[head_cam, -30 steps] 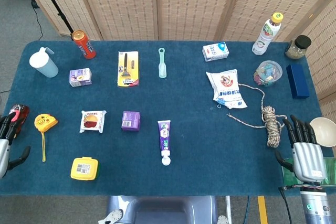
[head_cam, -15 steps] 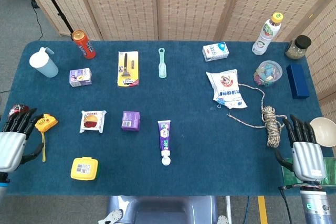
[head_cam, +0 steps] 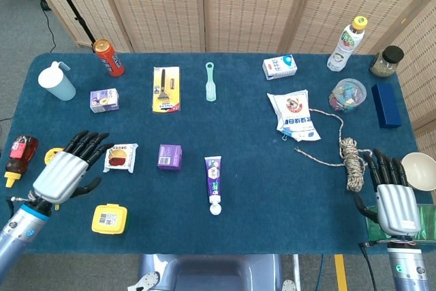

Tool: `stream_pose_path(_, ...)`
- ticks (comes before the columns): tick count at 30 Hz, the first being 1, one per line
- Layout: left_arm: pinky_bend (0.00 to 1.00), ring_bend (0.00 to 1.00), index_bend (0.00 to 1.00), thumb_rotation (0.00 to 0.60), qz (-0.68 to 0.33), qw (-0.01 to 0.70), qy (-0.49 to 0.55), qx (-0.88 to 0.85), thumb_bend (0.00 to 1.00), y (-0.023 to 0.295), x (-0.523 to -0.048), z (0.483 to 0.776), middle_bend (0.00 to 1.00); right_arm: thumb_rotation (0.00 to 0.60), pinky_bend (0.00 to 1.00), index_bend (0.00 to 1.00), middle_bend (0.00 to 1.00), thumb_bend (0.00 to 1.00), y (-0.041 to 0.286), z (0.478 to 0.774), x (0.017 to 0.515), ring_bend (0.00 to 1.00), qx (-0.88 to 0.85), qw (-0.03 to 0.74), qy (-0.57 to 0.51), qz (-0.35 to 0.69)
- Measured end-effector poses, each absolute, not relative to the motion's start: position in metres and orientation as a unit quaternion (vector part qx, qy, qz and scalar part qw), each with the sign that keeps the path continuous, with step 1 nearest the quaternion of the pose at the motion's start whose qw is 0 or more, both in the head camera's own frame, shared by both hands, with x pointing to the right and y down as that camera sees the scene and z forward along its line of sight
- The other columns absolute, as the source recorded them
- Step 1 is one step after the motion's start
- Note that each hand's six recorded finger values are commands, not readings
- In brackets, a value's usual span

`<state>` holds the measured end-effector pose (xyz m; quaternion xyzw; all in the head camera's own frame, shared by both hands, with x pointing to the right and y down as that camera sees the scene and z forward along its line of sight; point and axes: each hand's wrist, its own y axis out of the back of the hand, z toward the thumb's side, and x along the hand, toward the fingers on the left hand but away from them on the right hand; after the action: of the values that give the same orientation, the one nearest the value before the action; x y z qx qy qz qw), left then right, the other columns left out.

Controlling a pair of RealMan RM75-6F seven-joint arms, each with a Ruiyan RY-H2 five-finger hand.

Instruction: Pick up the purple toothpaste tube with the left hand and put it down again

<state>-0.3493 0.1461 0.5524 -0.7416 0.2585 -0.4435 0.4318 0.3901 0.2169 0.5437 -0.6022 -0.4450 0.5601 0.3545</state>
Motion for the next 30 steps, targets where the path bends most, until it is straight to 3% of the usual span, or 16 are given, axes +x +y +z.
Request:
stream_pose_path(17, 0.06, 0.08, 0.18, 0.600, -0.359, 0.472, 0.119, -0.796, 0.32, 0.142, -0.244, 0.585, 0.09, 0.600, 0.00, 0.00, 0.00, 0.33, 0.219, 0.542, 0.391, 0.00, -0.599, 0.353, -0.447, 0.563)
stream_pose_path(30, 0.06, 0.08, 0.18, 0.600, -0.346, 0.494, 0.073, -0.794, 0.32, 0.146, -0.199, 0.620, 0.09, 0.600, 0.00, 0.00, 0.00, 0.33, 0.220, 0.543, 0.391, 0.00, -0.595, 0.353, -0.450, 0.565)
